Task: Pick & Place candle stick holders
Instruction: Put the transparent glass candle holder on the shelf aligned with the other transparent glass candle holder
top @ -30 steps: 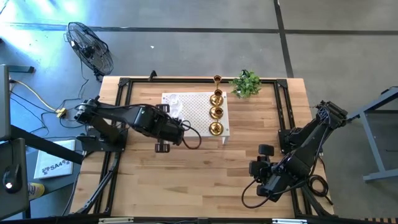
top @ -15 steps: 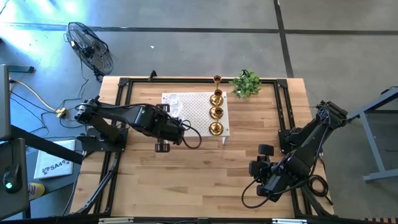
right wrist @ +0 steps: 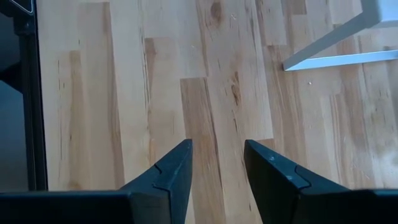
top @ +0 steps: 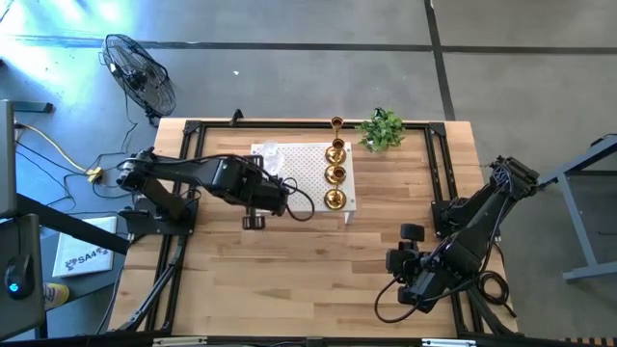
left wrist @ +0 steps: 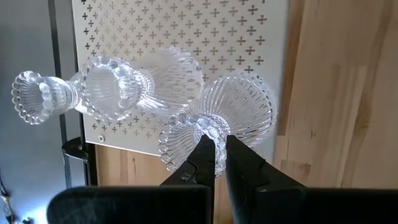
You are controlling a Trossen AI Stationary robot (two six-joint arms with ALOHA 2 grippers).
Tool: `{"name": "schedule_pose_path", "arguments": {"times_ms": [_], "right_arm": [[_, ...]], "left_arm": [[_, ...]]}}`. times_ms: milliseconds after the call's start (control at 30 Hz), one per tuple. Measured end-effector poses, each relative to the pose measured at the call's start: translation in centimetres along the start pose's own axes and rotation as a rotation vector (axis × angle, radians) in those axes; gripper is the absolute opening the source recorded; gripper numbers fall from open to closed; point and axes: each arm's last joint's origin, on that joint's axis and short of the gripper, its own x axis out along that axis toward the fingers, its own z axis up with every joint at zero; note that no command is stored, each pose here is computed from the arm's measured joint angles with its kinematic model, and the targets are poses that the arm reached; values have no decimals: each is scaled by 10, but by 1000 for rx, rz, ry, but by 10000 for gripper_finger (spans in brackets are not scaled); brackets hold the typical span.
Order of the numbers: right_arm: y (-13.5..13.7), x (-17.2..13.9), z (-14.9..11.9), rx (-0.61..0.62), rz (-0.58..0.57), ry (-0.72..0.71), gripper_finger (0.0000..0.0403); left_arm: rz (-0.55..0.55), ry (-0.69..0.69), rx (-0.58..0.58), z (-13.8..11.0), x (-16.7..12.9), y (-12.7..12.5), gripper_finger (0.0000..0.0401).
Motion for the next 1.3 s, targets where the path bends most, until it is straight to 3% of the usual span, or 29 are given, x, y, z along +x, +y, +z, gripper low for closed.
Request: {"name": "schedule_pose_path", "arguments": {"times_ms": [1300], "right_arm": [[0, 0, 0, -28, 2, 1, 137]], "left_arm": [[-60, 12, -25, 0, 0, -1, 10]]}}
